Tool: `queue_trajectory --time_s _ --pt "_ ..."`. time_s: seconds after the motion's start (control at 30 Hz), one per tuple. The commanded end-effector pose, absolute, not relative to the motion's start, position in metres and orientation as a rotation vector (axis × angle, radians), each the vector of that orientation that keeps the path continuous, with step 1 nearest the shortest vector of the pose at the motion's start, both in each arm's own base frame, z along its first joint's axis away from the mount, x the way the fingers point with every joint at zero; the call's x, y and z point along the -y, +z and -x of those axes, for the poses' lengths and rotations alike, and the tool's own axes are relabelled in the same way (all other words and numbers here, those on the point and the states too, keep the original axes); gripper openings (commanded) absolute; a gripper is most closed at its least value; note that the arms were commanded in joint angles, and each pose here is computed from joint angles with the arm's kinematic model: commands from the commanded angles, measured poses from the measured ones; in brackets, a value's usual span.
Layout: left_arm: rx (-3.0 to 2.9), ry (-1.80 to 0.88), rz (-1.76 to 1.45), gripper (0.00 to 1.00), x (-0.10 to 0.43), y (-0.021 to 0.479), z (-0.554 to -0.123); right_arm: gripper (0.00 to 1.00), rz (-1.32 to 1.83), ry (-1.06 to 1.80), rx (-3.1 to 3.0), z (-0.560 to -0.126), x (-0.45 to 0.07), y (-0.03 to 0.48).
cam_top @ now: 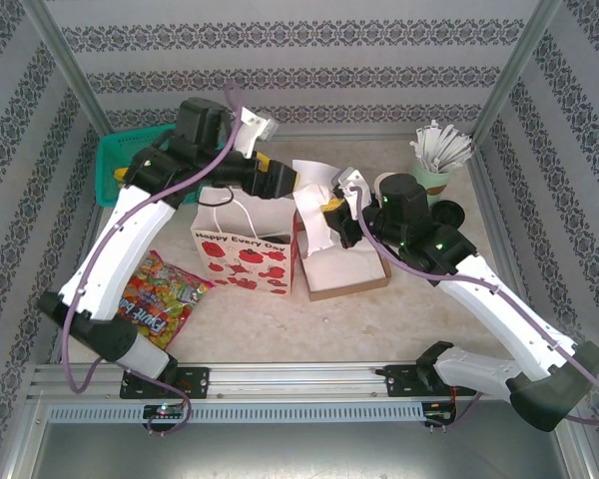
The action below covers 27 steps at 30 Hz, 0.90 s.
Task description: Pack the takeout coffee
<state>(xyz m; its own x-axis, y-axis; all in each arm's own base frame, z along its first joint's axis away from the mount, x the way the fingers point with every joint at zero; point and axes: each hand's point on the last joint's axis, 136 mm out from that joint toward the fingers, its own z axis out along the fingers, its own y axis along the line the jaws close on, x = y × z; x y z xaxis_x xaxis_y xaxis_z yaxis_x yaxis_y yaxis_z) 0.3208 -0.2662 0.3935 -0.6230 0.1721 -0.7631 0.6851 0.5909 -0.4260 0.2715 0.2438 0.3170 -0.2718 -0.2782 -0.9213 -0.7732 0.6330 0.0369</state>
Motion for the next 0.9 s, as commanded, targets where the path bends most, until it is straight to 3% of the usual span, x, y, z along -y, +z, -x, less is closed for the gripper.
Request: queue_trajectory --time_s 0.0,0.1,0.2,0.23,0.27,0.3,0.37,0.5,0.57,0.87 --pt "-2.183 -1.044 -0.654 0.77 0.282 0.395 -0.319 0.0 0.843 0.666 -1.794 -0.263 -0.248 0.323" --pt "-2.21 -1.07 -0.673 0.62 0.295 0.387 -0.324 0.0 0.836 0.681 -1.794 -0.262 -0.249 0.322" --pt "-2.214 -1.123 -0.707 0.26 0.307 0.383 -0.324 0.0 0.806 0.693 -1.808 -0.264 -0.248 0.32" --pt "-2.218 -1.128 -0.698 0.08 0.308 0.382 -0.327 0.0 0.779 0.703 -1.826 -0.266 -0.246 0.318" --pt "-2.224 -1.12 -0.68 0.0 0.309 0.38 -0.33 0.02 0.725 0.709 -1.855 -0.27 -0.24 0.316" --pt "-2.234 -1.11 -0.661 0.0 0.309 0.378 -0.334 0.08 0.667 0.716 -1.888 -0.274 -0.233 0.312" --pt "-2.263 -1.124 -0.654 0.0 0.312 0.37 -0.337 0.32 0.503 0.735 -1.969 -0.281 -0.209 0.299" --pt "-2.368 -1.202 -0.686 0.0 0.331 0.344 -0.334 0.6 0.179 0.695 -2.1 -0.277 -0.155 0.265" --pt "-2.412 -1.195 -0.724 0.0 0.343 0.329 -0.332 0.97 0.014 0.658 -2.167 -0.267 -0.129 0.243" --pt "-2.531 -1.154 -0.794 0.0 0.38 0.263 -0.356 0.98 -0.46 0.694 -2.324 -0.233 -0.078 0.171"
